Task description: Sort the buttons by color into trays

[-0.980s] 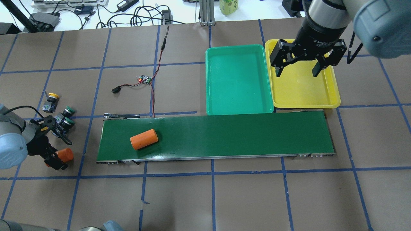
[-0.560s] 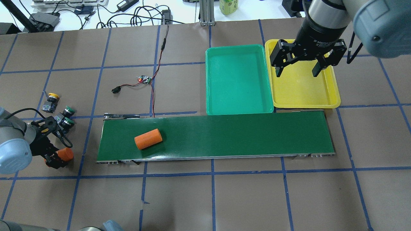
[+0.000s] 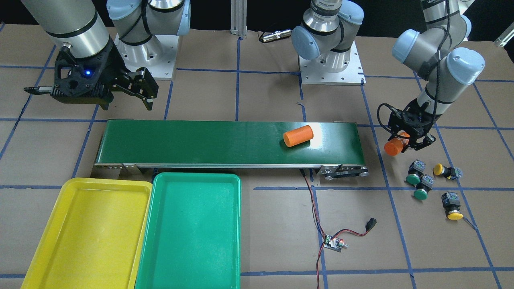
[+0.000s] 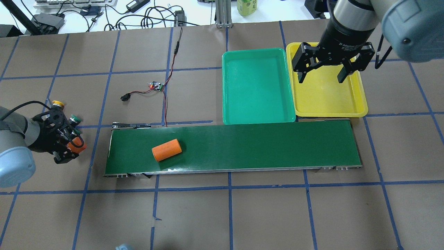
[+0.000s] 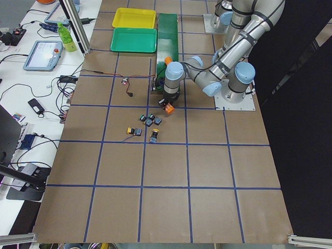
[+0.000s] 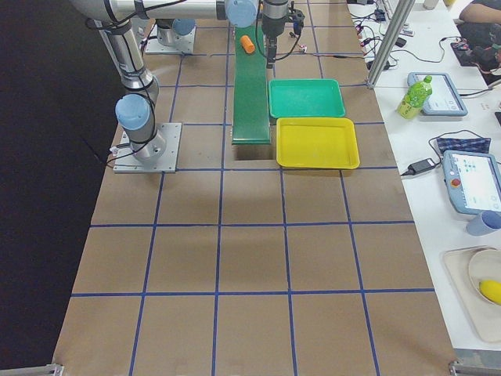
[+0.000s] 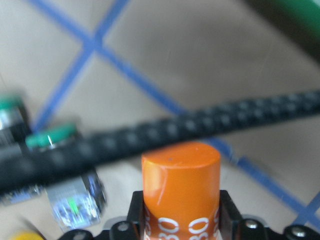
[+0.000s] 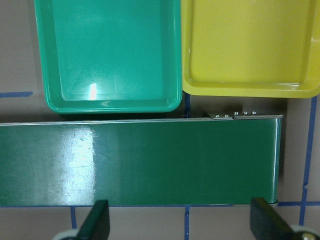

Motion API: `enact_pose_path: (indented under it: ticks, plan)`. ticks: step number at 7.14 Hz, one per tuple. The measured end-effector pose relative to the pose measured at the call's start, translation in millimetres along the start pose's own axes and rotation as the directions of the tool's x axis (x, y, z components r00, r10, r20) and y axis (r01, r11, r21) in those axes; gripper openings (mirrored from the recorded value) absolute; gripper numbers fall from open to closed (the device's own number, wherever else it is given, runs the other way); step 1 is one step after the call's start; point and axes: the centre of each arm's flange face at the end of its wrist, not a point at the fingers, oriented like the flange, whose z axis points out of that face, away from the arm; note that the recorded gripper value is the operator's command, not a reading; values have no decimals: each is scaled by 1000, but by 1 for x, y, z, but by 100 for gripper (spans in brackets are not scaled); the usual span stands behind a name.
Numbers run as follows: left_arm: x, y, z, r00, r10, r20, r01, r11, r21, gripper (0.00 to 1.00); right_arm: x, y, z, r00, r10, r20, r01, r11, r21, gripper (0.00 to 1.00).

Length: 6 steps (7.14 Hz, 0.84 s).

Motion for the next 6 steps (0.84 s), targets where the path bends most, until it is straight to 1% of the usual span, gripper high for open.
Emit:
enact_pose_path:
  ticks: [1,2,3,4,5,6]
  plan:
    - [15,-36,-20,997,82,13,-82,997,4,0,0,0,0,1000,0,0,0,1000,0,100]
    - [35,-72,-40,987,160,10,-160,987,10,0,0,0,0,1000,1,0,-1,1000,0,100]
    - [57,-101,-51,976,216,2,-216,976,11,0,0,0,0,1000,1,0,-1,1000,0,100]
    - [78,-121,-53,966,259,-9,-259,966,0,0,1,0,0,1000,2,0,-2,1000,0,100]
    - [94,-133,-47,956,292,-27,-292,956,-22,32,1,0,0,1000,2,0,-2,1000,-1,100]
    - [105,-137,-38,950,310,-47,-312,949,-35,91,0,0,0,1000,1,0,-1,1000,-1,100]
